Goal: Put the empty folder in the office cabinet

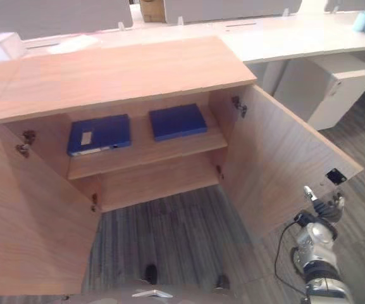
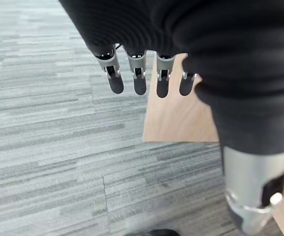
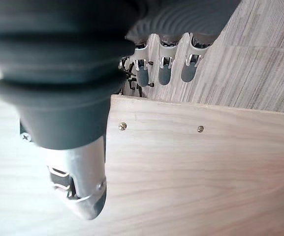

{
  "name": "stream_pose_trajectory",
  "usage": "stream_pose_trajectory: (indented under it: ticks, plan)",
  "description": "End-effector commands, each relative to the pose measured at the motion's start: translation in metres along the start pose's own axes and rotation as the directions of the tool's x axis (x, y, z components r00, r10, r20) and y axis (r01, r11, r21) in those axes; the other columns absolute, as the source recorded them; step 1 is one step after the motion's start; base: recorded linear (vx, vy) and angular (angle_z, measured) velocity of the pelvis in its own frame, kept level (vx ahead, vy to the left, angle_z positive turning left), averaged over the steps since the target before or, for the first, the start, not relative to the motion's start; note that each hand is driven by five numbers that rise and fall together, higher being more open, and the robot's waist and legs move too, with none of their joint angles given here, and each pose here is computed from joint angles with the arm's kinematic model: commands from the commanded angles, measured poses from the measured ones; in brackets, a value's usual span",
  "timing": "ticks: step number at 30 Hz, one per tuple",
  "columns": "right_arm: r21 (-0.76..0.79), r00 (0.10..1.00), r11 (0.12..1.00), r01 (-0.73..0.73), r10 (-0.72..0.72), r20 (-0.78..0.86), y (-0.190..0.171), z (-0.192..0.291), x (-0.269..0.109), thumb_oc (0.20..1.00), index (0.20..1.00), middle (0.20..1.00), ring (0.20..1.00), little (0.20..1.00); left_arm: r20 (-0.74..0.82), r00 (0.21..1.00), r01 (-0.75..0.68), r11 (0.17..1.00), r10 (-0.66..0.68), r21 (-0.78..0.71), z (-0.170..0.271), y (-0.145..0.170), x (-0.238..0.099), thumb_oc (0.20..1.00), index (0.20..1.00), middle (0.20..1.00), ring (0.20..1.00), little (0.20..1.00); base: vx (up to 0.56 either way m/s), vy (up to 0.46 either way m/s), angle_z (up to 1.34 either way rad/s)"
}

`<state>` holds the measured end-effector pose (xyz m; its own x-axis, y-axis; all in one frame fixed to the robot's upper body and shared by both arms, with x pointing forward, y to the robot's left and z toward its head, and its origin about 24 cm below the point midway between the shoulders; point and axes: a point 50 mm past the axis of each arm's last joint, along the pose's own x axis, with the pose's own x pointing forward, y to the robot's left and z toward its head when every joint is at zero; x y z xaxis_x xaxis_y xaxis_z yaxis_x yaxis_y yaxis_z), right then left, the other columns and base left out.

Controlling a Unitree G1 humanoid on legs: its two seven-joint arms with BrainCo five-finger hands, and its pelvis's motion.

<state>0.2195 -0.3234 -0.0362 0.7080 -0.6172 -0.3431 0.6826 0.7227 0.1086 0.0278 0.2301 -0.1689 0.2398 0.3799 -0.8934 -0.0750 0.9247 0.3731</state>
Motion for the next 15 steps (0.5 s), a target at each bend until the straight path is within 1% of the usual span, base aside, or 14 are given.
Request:
stream_pose_trajectory:
  ticks: [1, 4, 8, 11, 15]
  plan:
    - [-0.005, 0.986, 0.999, -0.052, 0.053, 0.159, 0.016, 0.038, 0.010, 1.000, 1.000, 1.000, 1.000, 1.000, 0.038, 0.998, -0.057, 0.995, 0.054, 0.077, 0.009, 0.017, 0.004, 1.000, 1.000, 1.000, 1.000, 1.000, 0.05, 0.051, 0.08]
    - [-0.006, 0.988, 0.998, -0.063, 0.063, 0.139, 0.019, 0.035, 0.010, 1.000, 1.000, 1.000, 1.000, 1.000, 0.047, 0.997, -0.059, 0.995, 0.056, 0.081, 0.011, 0.017, 0.004, 1.000, 1.000, 1.000, 1.000, 1.000, 0.02, 0.034, 0.02]
    - [-0.066, 0.985, 0.995, -0.080, 0.089, 0.146, 0.020, 0.038, 0.010, 1.000, 1.000, 1.000, 1.000, 1.000, 0.042, 0.998, -0.049, 0.994, 0.045, 0.098, 0.008, 0.015, 0.004, 1.000, 1.000, 1.000, 1.000, 1.000, 0.01, 0.011, 0.00]
    - [-0.102, 0.987, 0.994, -0.030, 0.046, 0.154, 0.014, 0.043, 0.015, 1.000, 1.000, 1.000, 1.000, 1.000, 0.026, 0.999, -0.048, 0.993, 0.046, 0.104, 0.004, 0.014, 0.003, 1.000, 1.000, 1.000, 1.000, 1.000, 0.00, 0.000, 0.00]
    - [-0.091, 0.988, 0.995, -0.038, 0.051, 0.144, 0.013, 0.046, 0.018, 1.000, 1.000, 1.000, 1.000, 1.000, 0.007, 0.999, -0.042, 0.994, 0.042, 0.098, 0.000, 0.013, 0.003, 1.000, 1.000, 1.000, 1.000, 1.000, 0.00, -0.001, 0.02]
